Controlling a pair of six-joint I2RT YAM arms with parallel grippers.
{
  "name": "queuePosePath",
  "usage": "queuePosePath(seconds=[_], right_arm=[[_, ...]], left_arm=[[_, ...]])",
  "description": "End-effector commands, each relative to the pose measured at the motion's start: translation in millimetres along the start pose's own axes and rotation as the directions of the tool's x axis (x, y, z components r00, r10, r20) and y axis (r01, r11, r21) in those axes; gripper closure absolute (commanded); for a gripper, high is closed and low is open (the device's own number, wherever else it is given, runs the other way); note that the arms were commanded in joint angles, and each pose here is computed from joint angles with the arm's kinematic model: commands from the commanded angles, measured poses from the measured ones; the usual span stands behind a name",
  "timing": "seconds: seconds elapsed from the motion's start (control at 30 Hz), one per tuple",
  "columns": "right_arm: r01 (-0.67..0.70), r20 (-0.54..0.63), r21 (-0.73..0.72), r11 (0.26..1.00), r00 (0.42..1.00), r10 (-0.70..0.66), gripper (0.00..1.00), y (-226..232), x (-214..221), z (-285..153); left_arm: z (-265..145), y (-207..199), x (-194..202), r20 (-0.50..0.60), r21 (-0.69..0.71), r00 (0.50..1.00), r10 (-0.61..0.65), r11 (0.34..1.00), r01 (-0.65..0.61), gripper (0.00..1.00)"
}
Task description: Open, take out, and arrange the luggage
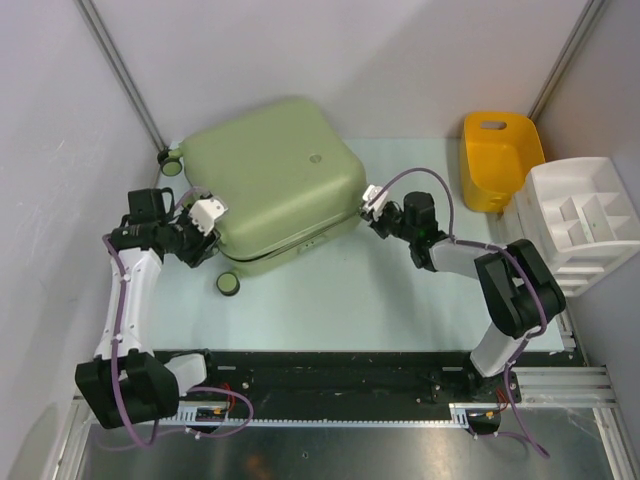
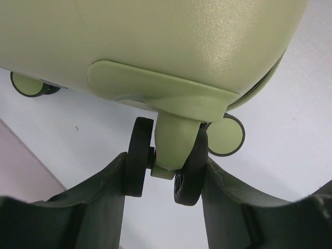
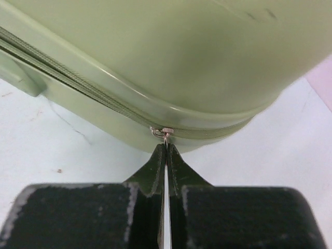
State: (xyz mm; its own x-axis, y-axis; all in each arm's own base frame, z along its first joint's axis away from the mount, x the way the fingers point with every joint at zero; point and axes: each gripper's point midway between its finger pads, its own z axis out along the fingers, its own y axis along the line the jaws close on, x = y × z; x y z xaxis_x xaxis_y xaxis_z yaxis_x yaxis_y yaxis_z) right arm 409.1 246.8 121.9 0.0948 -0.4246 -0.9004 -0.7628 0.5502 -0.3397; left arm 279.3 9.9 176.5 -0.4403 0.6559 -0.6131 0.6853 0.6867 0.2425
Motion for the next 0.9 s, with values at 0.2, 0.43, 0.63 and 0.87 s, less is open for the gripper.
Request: queuePosePath(seconds=[0.2, 0.43, 0.63, 0.87], right_arm=[[0.100, 0.030, 0.235, 0.967, 0.994, -0.110, 1.00, -138, 12, -4], [0.107, 0.148, 0.231, 0.967, 0.978, -0.144, 1.00, -169, -1, 30], [0.007, 0.262, 0.162, 0.987, 0.964, -0.050, 1.00, -167, -4, 66], [-0.162, 0.387, 0.064, 0.985, 0.914, 0.125, 1.00, -184, -24, 116]], left_arm=[[2, 69, 37, -0.141, -0.201, 0.985, -0.102, 0.977, 0.072, 1.00], [10, 72, 31, -0.112, -0.175, 0.990, -0.085, 0.983, 0.064, 1.00], [15, 72, 31, -0.110, -0.164, 0.991, -0.075, 0.985, 0.057, 1.00], [26, 74, 28, -0.087, -0.136, 0.992, -0.095, 0.987, 0.082, 1.00]])
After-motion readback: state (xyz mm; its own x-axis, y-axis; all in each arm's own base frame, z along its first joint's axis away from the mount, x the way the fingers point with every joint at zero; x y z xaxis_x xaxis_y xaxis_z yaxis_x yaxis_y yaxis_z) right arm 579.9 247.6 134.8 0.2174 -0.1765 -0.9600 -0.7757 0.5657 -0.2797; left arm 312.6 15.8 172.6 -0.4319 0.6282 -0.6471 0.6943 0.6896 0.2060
